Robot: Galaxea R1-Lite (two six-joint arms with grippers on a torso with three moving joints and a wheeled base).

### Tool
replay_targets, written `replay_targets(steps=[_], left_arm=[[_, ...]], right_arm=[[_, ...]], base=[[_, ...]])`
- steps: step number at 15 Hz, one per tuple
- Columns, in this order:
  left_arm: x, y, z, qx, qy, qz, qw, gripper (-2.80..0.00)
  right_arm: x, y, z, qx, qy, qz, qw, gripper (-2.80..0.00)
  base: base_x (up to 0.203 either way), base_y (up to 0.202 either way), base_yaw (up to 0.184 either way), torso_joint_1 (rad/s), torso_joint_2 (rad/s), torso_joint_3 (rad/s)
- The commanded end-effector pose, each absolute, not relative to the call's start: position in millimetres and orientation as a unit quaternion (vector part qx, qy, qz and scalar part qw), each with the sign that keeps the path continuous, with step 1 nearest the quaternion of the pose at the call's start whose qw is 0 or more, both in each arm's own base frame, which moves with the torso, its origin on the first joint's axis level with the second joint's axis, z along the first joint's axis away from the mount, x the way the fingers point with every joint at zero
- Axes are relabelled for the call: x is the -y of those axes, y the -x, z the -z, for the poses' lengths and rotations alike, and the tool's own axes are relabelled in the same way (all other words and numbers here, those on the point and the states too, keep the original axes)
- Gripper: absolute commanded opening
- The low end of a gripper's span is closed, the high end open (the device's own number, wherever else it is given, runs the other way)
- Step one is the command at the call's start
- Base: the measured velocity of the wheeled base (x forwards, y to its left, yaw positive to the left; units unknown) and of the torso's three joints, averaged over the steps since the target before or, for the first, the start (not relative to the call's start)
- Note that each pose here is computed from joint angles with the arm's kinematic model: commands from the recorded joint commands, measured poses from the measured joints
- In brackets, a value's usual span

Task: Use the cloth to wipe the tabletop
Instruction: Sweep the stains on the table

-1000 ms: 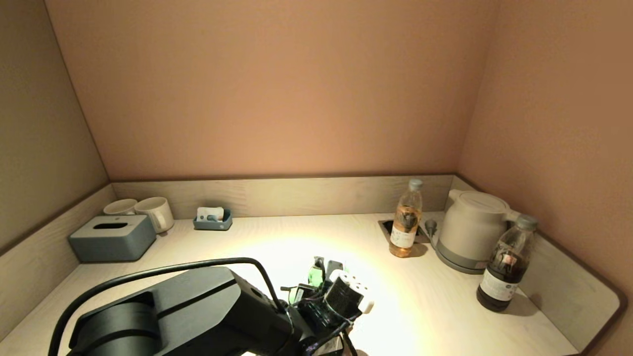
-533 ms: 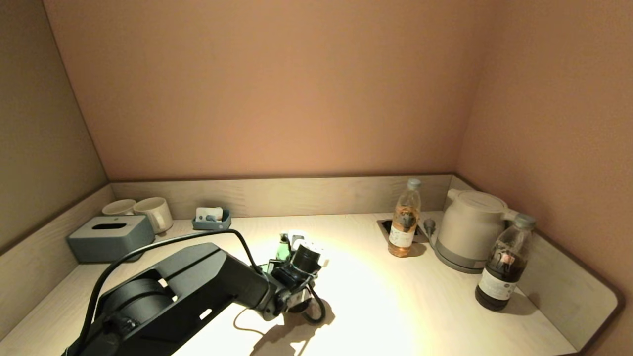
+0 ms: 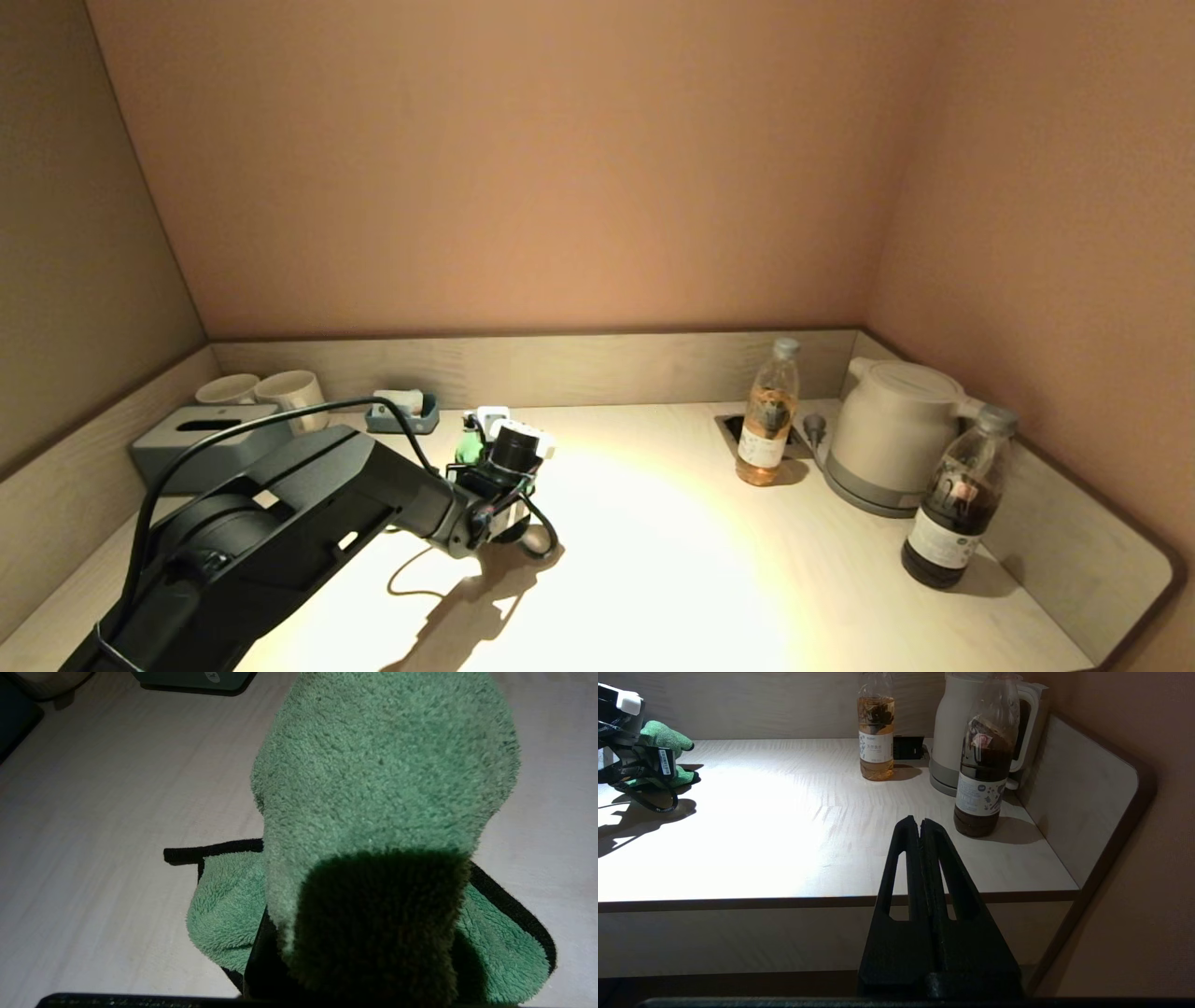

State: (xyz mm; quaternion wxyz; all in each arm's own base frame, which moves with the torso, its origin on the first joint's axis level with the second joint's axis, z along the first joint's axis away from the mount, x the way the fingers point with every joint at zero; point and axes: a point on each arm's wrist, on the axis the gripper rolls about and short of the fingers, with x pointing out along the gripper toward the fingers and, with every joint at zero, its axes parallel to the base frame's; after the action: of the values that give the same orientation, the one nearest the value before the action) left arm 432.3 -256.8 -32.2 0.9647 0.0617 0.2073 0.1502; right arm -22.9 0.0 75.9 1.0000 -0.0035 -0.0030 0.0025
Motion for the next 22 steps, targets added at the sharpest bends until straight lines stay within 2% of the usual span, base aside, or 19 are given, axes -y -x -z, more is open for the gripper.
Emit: replay_targets(steps=[1,4,6,9,12,14,16,19,22], left_arm=[[251,-423,22,-0.206,-0.066,-0.164,0.962,-2.80],[241,-382,32,-0.238,-0.105,-0.169,0.951,-2.80],[248,-368,27,-0.229,-0.100,-0.158,0.955,-2.80],[273,-301,46,-0.252,-0.153,-0.092,0.951,-2.80],[297,-245,42,-0.247,-0.169,-0.027,0.954,-2.80],[299,-233,40,-0.246,-0.168,-0.016,0.954,-2.80],[307,-200,37,-0.245,-0.181,0.021,0.952,-2.80],[315,-194,34,-0.239,-0.180,0.033,0.954,-2.80],[349,-202,25,-0.209,-0.163,0.058,0.962,-2.80]], right_arm=[[0,23,-76,0.002,0.004,-0.003,1.000,-2.80],[0,23,-76,0.002,0.004,-0.003,1.000,-2.80],[0,23,-76,0.002,0.004,-0.003,1.000,-2.80],[0,23,-76,0.002,0.004,-0.003,1.000,-2.80],[0,23,-76,0.002,0.004,-0.003,1.000,-2.80],[0,23,-76,0.002,0.004,-0.003,1.000,-2.80],[0,23,-76,0.002,0.004,-0.003,1.000,-2.80],[0,23,-76,0.002,0.004,-0.003,1.000,-2.80],[0,23,-76,0.002,0.004,-0.003,1.000,-2.80]], base=[[0.000,0.000,0.000,0.000,0.00,0.000],[0.000,0.000,0.000,0.000,0.00,0.000],[0.000,0.000,0.000,0.000,0.00,0.000],[0.000,0.000,0.000,0.000,0.00,0.000],[0.000,0.000,0.000,0.000,0.00,0.000],[0.000,0.000,0.000,0.000,0.00,0.000],[0.000,0.000,0.000,0.000,0.00,0.000],[0.000,0.000,0.000,0.000,0.00,0.000],[0.000,0.000,0.000,0.000,0.00,0.000]])
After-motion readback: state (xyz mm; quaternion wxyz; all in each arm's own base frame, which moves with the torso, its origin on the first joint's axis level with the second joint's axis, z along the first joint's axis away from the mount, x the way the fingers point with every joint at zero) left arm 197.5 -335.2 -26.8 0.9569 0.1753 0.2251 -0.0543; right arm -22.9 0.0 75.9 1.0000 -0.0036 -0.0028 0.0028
